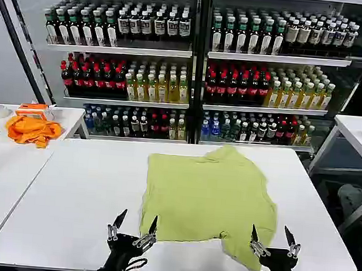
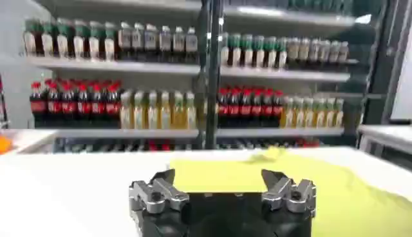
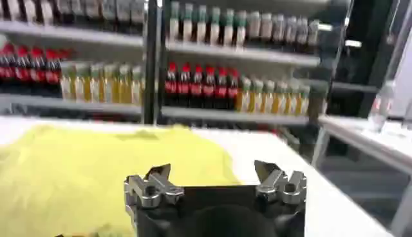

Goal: Fold and organize the clothes.

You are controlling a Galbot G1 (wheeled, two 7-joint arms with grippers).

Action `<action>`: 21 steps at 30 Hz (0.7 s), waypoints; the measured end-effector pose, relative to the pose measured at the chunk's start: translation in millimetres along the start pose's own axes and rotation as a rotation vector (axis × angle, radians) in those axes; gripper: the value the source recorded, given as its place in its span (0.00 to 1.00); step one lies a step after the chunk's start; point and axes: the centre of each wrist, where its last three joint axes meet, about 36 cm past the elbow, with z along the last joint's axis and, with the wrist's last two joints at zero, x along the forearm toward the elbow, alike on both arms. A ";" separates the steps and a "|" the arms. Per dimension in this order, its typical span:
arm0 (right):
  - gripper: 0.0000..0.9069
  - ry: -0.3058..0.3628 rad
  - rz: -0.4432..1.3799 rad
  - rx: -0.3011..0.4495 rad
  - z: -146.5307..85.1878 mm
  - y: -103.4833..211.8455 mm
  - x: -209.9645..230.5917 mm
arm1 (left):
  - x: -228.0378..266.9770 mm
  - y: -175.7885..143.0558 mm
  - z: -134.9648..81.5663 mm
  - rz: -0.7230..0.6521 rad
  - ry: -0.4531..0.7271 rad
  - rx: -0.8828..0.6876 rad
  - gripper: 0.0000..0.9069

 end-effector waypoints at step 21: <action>0.58 0.189 -0.022 -0.007 28.8 23.7 -4.4 | -42.0 10.4 27.5 -0.006 0.266 0.048 0.73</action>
